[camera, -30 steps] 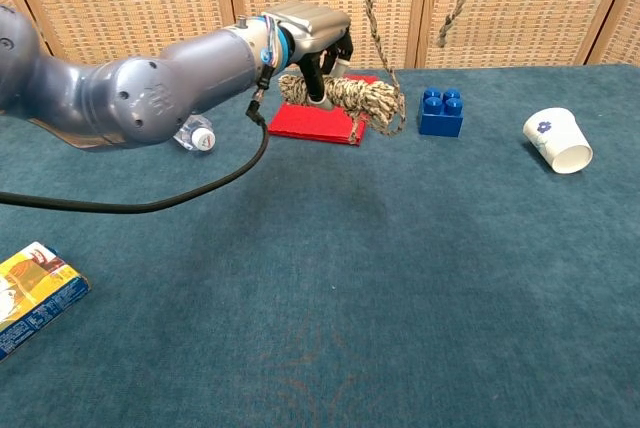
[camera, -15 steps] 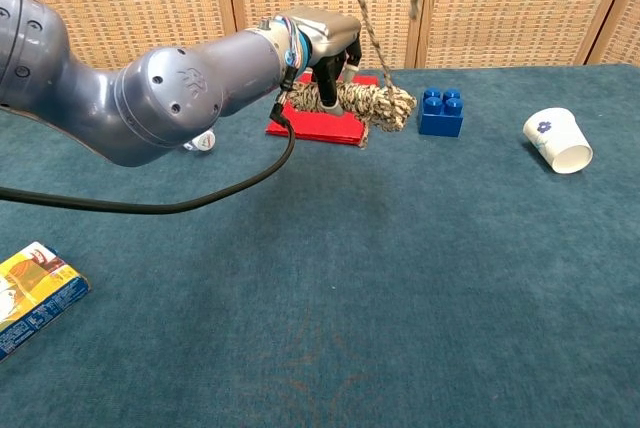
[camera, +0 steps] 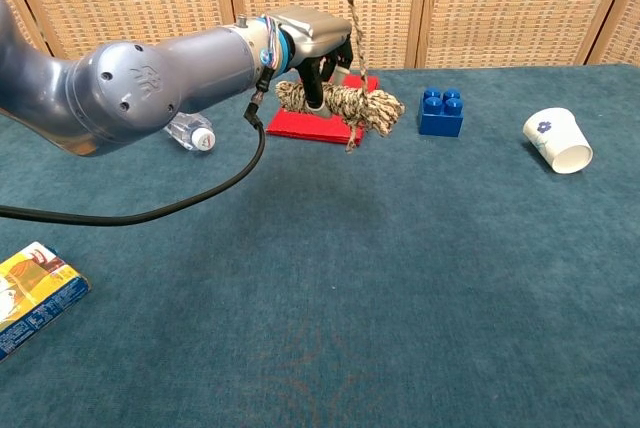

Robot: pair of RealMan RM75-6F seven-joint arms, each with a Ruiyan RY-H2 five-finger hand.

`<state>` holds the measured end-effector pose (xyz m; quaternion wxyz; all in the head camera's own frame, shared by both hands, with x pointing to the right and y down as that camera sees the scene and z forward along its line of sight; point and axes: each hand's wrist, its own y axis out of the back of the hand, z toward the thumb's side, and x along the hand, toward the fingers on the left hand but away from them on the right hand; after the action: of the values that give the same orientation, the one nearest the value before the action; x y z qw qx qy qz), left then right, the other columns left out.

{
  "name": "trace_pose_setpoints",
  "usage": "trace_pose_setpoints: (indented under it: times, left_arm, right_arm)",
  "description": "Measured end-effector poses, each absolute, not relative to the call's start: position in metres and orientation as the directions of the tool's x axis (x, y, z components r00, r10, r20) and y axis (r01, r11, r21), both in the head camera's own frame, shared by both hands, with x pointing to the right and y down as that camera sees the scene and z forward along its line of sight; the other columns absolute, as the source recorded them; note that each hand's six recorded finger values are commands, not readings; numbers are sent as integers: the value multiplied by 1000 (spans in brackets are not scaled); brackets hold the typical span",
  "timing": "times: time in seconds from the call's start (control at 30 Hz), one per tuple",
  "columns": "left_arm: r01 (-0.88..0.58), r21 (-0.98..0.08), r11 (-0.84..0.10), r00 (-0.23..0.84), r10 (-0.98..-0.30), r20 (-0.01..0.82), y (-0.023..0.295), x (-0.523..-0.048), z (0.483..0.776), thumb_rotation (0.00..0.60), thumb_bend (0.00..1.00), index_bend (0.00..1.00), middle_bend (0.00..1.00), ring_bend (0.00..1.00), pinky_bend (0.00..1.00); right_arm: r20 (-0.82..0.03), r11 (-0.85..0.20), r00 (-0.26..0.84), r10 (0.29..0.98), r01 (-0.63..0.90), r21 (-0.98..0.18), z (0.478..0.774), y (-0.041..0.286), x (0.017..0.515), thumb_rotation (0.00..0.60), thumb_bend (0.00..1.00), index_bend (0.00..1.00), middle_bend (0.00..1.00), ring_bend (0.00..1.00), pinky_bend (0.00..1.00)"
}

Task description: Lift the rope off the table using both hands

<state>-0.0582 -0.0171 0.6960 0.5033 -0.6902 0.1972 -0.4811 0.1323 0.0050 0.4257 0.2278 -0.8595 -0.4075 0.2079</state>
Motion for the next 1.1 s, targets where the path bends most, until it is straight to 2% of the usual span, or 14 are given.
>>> trace_pose_setpoints:
  times: [0.23,0.73,0.93,1.1]
  left_arm:
    - [205,-888,-412,497,-738,457,-14,-59,694,600,491,822,683,564,726]
    - [214,-916,-339,659,-642,392,1,-60,680,600,491,822,683,564,724]
    - [152,-928,-339,724,-601,338,6,-73,671,600,492,822,683,564,723]
    - [63,-921,-384,765,-574,291,6,-91,662,600,491,822,683,564,721]
  right_arm:
    - [-188,-546,542,819,636,-545,422,-16,129,600,432,704,0,0,0]
    - [-217,-447,400,891,685,-576,425,-71,143,600,432,703,0,0,0]
    - [-266,-396,293,918,697,-598,450,-93,176,600,432,704,0,0,0]
    - [-324,-375,214,921,712,-594,481,-103,206,600,432,704,0,0,0]
